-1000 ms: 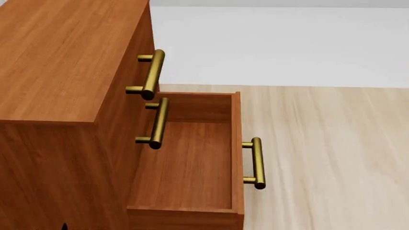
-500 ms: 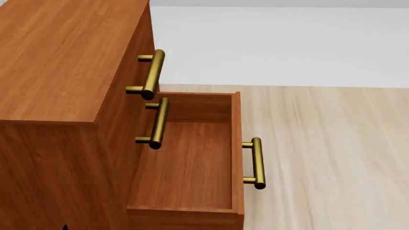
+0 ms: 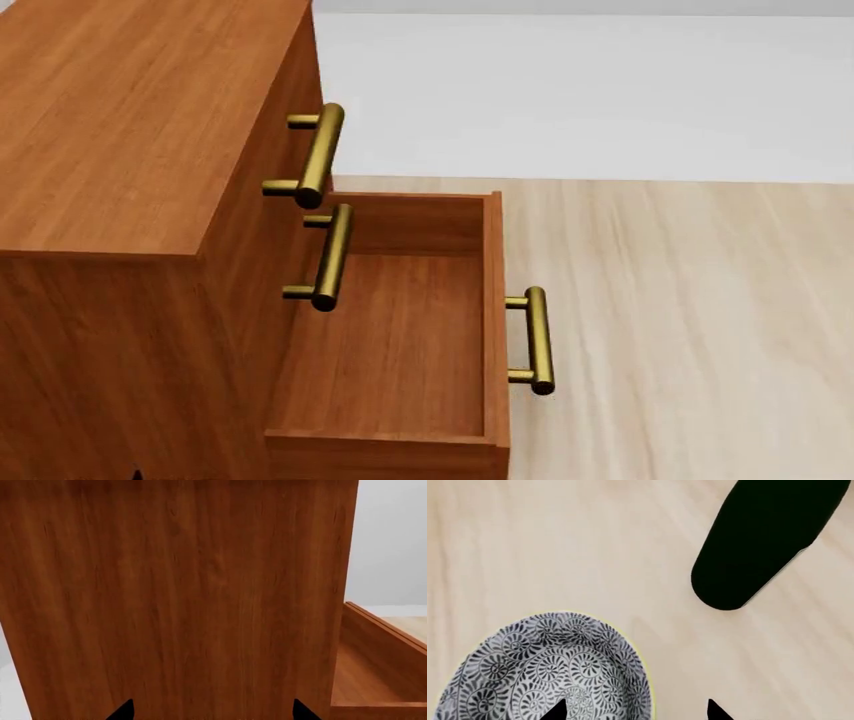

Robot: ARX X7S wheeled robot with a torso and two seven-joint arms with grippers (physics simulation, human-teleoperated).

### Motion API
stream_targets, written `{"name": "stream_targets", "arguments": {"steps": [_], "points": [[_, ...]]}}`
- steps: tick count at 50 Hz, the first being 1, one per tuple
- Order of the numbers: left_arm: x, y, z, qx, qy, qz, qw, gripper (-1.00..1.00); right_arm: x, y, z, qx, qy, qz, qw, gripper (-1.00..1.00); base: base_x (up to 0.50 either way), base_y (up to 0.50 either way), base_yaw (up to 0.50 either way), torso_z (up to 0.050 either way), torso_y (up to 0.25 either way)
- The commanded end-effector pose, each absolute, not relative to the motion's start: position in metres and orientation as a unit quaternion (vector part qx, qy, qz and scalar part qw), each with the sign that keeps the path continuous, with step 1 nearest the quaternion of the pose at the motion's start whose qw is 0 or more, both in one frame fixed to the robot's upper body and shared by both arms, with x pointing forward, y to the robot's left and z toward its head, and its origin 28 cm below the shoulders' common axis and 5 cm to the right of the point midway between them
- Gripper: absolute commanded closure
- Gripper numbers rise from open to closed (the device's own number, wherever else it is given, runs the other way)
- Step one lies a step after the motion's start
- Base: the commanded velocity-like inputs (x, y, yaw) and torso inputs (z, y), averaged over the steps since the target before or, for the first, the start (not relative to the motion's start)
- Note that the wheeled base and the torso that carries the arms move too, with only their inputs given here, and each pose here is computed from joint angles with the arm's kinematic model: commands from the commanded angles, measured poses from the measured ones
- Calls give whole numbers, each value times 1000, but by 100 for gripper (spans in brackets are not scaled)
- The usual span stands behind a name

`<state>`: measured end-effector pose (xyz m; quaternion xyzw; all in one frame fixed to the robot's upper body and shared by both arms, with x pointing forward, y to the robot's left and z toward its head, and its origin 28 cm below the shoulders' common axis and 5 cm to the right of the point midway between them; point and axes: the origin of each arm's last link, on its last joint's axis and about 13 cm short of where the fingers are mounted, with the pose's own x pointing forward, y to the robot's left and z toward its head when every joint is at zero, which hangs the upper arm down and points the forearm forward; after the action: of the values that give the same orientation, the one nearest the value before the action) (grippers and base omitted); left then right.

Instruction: Put the bowl in the bottom drawer of the cabinet.

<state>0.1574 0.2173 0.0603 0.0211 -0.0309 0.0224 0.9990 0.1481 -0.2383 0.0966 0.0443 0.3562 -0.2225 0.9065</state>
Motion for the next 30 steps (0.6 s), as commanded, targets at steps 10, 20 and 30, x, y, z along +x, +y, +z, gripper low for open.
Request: {"name": "stream_targets", "arguments": {"steps": [10,20,30], "points": [[157,217,60,22,-31,22,999,-100,160,-246,83,44,372,-225,900,-100,0,0,0,0,0],[158,217,60,23,-30,22,999,-100,165,-250,71,45,383,-225,895,-100,0,0,0,0,0],[157,217,60,23,-31,23,999,-100,168,-251,63,45,393,-222,891,-100,0,0,0,0,0]]}}
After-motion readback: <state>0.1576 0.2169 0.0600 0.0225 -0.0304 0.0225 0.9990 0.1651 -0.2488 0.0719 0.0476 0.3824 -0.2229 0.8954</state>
